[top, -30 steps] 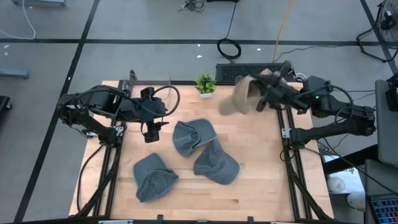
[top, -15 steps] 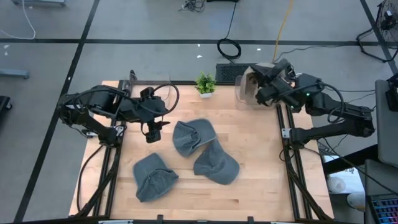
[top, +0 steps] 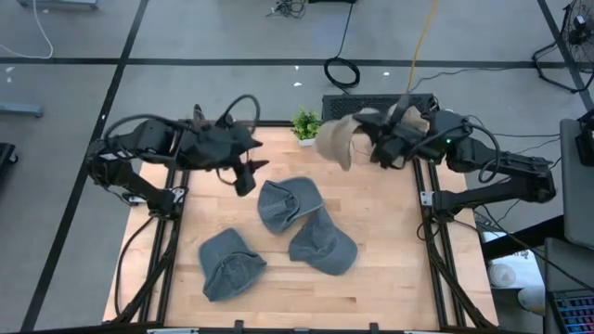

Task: Pick & Place hat
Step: Put the brown cap into the right transparent bin

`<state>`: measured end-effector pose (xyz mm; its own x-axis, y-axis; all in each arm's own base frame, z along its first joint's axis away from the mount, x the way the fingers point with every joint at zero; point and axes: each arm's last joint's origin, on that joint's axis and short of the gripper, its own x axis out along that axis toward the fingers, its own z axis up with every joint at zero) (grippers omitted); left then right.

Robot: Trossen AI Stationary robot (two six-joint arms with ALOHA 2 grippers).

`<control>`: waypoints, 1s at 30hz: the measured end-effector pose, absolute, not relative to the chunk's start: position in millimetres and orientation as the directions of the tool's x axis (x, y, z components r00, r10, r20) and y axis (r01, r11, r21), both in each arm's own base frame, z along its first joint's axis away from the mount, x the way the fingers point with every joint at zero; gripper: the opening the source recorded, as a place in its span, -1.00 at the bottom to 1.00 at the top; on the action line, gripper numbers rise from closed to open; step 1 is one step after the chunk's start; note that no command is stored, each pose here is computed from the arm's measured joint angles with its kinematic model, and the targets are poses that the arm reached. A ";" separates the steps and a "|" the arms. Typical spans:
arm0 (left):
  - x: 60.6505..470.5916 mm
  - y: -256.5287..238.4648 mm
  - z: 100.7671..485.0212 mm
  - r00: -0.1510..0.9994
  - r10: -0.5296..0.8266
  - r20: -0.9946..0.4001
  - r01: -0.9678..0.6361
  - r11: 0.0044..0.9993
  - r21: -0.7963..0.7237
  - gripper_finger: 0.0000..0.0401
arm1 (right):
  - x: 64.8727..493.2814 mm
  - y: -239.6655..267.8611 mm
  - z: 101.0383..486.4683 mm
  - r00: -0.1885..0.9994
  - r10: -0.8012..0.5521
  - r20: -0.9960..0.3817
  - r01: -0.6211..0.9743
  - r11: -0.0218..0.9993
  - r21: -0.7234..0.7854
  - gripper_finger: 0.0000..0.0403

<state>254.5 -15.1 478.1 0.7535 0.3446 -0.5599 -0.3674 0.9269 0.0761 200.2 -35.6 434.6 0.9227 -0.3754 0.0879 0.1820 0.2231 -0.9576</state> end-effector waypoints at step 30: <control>299.0 34.9 481.9 0.836 -0.420 -0.352 -0.042 0.591 -0.806 0.14 | 192.1 0.9 482.3 0.759 0.277 0.590 0.344 0.598 -0.724 -0.95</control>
